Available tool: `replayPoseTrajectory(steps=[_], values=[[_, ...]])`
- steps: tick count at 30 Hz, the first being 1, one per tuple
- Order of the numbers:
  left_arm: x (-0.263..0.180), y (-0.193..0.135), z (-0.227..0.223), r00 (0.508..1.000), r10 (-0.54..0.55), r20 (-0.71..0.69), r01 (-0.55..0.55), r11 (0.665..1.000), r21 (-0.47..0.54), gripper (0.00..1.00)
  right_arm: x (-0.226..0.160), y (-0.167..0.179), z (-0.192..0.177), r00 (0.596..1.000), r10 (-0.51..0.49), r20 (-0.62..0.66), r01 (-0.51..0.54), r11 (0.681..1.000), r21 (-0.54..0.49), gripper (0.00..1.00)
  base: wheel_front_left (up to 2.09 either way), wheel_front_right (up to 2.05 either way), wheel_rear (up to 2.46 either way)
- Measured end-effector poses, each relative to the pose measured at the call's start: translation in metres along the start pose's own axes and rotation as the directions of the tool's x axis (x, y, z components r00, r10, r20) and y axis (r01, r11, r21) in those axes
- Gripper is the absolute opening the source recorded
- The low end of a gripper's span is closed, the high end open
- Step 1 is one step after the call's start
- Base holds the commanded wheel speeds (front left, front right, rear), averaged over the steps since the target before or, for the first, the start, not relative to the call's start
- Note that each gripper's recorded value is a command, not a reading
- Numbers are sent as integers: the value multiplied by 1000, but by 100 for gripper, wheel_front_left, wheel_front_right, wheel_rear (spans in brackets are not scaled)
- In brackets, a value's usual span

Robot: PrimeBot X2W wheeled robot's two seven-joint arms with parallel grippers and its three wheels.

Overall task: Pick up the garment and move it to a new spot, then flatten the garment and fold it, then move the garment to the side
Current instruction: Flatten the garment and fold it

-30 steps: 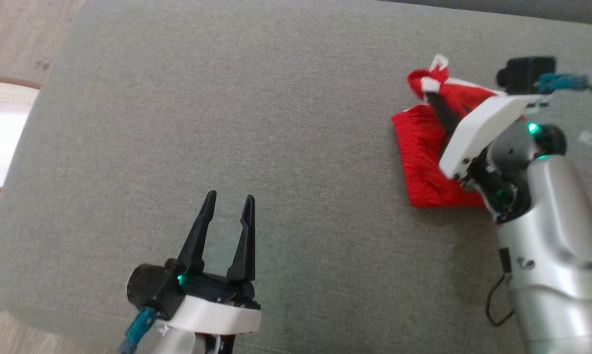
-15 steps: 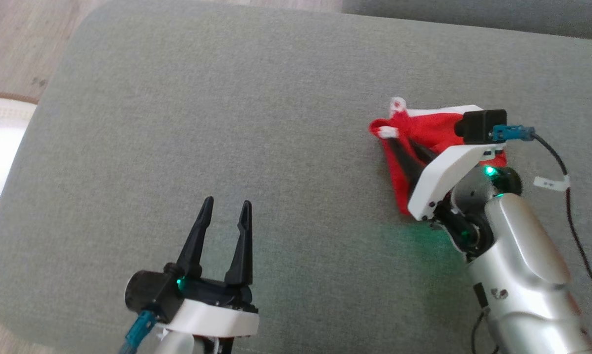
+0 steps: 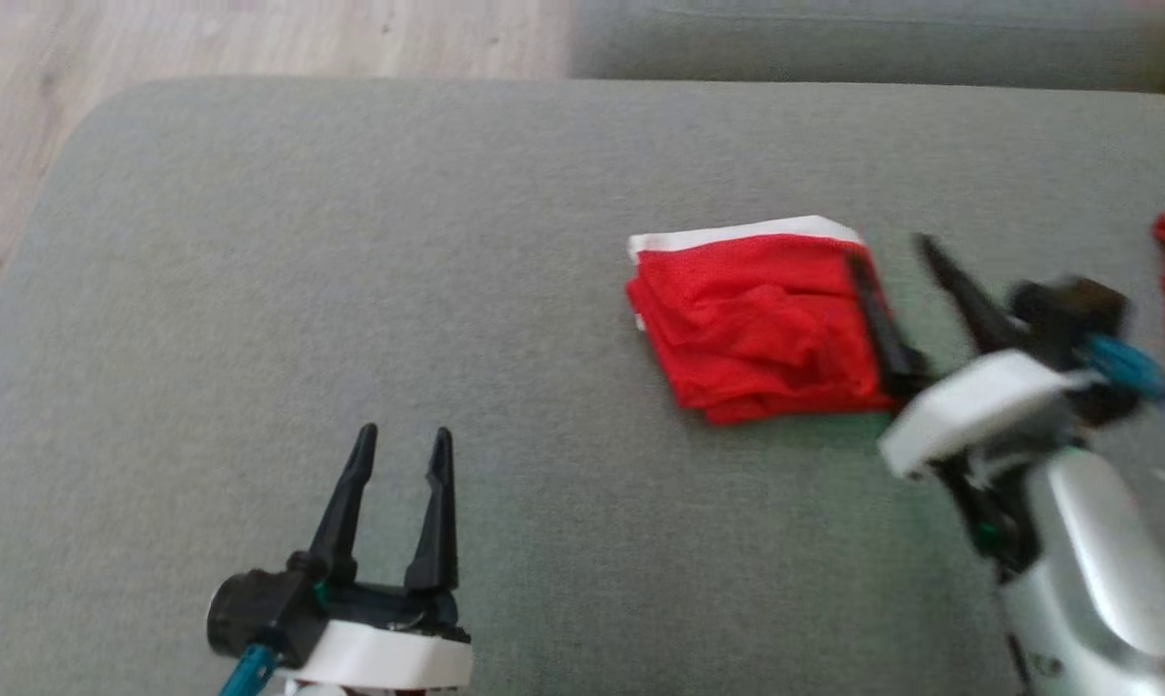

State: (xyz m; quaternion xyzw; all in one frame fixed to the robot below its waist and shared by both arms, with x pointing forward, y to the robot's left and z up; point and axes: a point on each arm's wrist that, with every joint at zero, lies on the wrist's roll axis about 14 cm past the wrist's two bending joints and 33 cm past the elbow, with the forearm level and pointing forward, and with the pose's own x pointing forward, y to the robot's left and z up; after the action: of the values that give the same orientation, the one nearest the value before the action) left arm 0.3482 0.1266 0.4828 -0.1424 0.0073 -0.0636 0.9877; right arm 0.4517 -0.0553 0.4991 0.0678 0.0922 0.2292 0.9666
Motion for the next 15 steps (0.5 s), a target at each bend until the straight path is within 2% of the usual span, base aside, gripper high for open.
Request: replayPoseTrajectory(steps=[4, 6, 11, 15], values=[[1, -4, 1, 1000, -18, 4, 18, 1000, 15, 100, -40, -54, 3, 984, -158, 78, 166, 981, -99, 100, 0, 0, 0], [0, -3, 1, 1000, -20, 4, 20, 1000, 24, 100, -60, -71, 1, 970, -217, 112, 229, 967, -111, 100, 0, 0, 0], [-7, -1, 1, 1000, -10, 3, 10, 1000, 26, 100, -103, -96, -26, 941, -320, 110, 332, 936, -114, 100, 0, 0, 0], [-10, -2, -1, 1000, -12, -1, 12, 1000, 24, 100, -114, -99, -45, 935, -346, 76, 352, 931, -94, 100, 0, 0, 0]])
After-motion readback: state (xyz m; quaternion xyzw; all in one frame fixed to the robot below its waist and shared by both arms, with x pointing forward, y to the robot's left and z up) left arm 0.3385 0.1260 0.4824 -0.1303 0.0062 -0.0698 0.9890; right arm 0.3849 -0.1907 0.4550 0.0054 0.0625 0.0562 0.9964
